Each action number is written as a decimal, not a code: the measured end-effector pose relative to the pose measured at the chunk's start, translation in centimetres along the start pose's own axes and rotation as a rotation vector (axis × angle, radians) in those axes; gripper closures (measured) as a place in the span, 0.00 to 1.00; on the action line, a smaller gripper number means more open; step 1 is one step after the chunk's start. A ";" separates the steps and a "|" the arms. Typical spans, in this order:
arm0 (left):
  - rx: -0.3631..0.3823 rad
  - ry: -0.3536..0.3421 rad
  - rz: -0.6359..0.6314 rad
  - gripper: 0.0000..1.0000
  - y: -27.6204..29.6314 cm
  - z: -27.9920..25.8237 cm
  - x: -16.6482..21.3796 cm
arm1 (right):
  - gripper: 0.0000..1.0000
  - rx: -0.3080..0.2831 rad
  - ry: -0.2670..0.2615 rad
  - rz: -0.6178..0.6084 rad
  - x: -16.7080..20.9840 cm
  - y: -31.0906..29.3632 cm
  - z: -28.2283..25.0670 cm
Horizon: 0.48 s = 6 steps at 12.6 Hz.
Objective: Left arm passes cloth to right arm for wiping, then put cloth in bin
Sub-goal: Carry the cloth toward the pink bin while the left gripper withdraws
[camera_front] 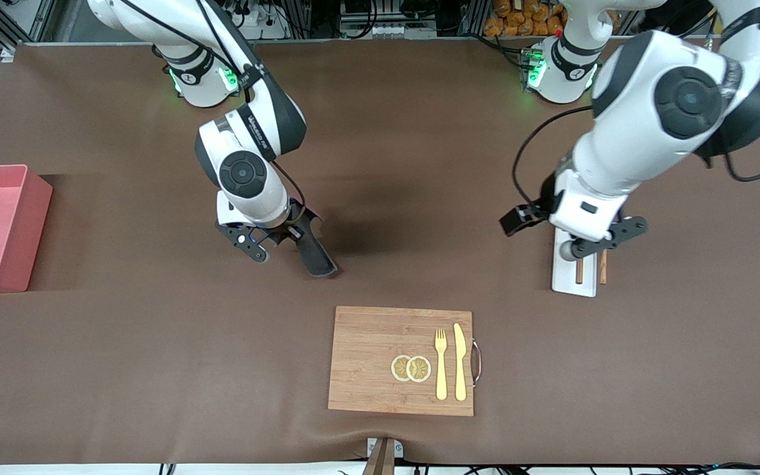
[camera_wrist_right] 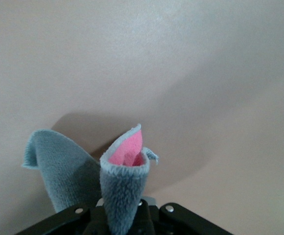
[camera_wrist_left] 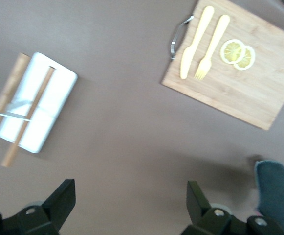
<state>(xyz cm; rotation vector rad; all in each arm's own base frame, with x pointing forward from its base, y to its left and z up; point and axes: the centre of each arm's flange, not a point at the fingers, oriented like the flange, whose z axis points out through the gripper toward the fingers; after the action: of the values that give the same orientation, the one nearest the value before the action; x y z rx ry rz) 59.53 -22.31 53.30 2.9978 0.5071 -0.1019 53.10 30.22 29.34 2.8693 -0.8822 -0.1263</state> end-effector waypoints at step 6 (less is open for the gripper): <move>0.073 -0.025 0.186 0.00 -11.9 -5.5 3.3 | 0.98 -0.003 -0.032 -0.269 14.4 11.7 1.2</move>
<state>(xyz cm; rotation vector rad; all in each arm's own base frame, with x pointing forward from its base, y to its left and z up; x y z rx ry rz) 58.95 -9.50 57.50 3.0920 0.2249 -0.1456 58.34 12.35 29.37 2.9759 -0.4949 -0.2008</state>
